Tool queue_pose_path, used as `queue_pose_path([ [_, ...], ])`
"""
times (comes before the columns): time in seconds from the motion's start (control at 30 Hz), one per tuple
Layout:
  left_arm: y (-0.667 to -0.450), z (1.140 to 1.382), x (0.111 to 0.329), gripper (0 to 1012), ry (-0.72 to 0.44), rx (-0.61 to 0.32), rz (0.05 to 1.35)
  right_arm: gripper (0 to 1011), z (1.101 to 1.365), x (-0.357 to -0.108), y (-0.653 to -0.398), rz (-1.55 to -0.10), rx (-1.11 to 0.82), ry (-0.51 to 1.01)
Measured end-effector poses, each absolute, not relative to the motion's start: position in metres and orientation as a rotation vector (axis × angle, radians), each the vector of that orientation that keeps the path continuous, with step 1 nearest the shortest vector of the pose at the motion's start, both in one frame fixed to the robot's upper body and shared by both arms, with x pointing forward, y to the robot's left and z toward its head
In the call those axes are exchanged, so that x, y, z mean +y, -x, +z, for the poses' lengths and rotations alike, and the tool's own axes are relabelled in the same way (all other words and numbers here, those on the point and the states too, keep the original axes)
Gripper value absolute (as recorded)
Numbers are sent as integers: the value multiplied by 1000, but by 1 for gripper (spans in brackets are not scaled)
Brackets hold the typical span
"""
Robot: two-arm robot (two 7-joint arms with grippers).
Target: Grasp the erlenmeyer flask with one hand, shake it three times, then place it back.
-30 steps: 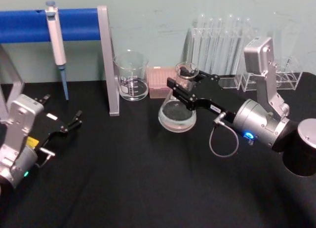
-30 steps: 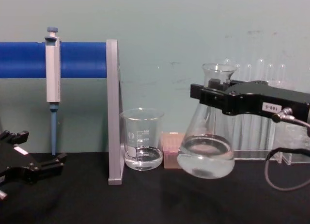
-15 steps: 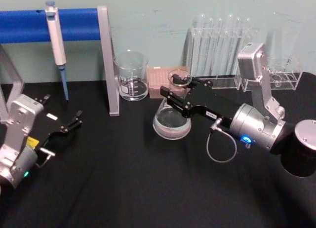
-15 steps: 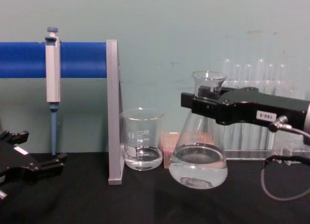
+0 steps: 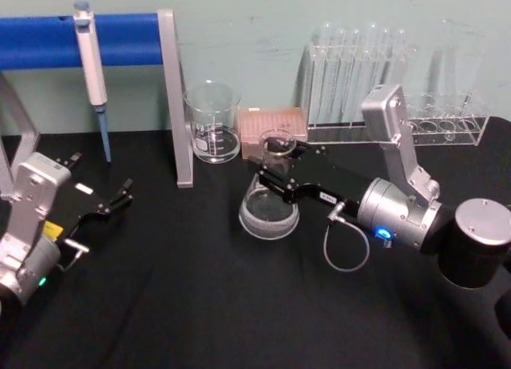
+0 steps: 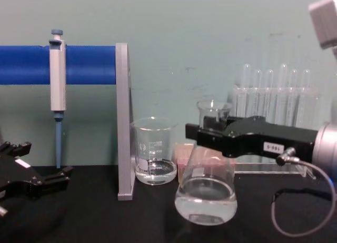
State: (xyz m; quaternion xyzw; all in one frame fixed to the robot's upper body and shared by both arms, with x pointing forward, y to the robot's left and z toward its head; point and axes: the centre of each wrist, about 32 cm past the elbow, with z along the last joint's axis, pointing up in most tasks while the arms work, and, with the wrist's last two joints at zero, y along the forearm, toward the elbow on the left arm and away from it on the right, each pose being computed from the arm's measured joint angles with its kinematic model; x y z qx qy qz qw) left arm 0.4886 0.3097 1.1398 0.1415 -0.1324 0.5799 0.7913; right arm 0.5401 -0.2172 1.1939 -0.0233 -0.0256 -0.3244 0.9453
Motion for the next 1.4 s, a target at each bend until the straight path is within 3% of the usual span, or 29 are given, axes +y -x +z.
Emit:
queue_pose_path([
  [1.4, -489, 1140, 310, 1001, -304, -285, 1248, 456, 1162, -225, -553, -708, 12, 121],
])
